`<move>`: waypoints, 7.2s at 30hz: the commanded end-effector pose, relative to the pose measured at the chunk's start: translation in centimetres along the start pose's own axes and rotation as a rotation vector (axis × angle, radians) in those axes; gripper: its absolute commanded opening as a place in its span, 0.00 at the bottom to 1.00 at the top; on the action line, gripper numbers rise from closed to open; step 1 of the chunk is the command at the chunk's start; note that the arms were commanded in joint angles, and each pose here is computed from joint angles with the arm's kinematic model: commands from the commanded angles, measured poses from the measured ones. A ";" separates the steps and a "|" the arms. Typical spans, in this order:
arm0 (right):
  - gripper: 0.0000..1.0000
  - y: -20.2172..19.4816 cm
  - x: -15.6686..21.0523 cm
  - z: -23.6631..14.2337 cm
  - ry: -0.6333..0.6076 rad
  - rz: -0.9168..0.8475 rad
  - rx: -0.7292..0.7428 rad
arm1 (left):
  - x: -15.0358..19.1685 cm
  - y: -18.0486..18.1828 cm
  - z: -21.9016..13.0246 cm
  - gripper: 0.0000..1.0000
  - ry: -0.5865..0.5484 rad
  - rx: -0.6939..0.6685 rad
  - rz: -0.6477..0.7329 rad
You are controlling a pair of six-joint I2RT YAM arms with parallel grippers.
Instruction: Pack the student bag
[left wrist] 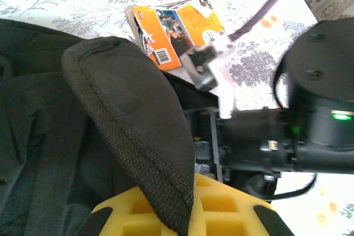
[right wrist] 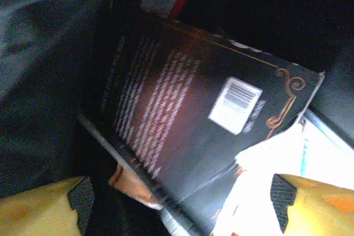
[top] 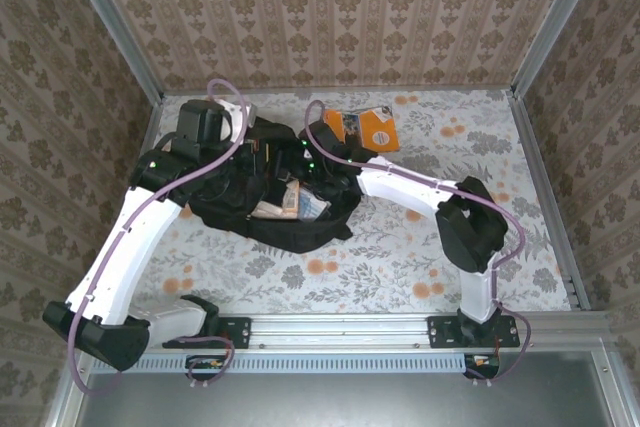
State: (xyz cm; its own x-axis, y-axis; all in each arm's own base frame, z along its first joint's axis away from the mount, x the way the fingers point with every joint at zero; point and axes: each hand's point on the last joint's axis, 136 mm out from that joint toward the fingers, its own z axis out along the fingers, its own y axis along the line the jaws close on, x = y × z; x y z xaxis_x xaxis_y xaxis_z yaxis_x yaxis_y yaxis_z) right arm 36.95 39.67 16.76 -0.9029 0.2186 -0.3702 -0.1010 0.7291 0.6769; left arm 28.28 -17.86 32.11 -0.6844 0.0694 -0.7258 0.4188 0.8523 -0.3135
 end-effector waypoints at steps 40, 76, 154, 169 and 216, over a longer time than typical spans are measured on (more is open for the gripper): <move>0.84 -32.2 -19.0 0.2 0.118 0.026 0.649 | 2.8 -0.4 -1.2 0.00 -0.007 0.066 -0.083; 0.00 -27.6 -12.3 -1.7 0.076 -0.087 0.728 | 4.6 -1.0 -1.8 0.06 0.003 0.078 -0.041; 0.85 -26.0 6.7 -12.5 0.122 0.089 0.419 | 8.8 -7.5 6.1 0.75 0.178 0.125 0.086; 0.82 -26.6 4.0 -9.2 0.182 0.192 0.326 | 8.5 -7.0 5.6 0.75 0.173 0.115 0.083; 0.00 -23.6 4.8 -6.8 0.211 0.333 0.085 | 9.6 -6.4 5.3 0.75 0.168 0.126 0.030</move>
State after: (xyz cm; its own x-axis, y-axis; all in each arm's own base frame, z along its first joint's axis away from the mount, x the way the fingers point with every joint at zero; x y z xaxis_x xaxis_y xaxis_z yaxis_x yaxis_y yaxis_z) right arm 33.40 19.89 3.47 -0.9459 0.3245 0.0053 0.2298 0.6582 0.7169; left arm 22.16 -25.86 23.06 -0.7599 0.2135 -0.6139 0.5147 0.7745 -0.3677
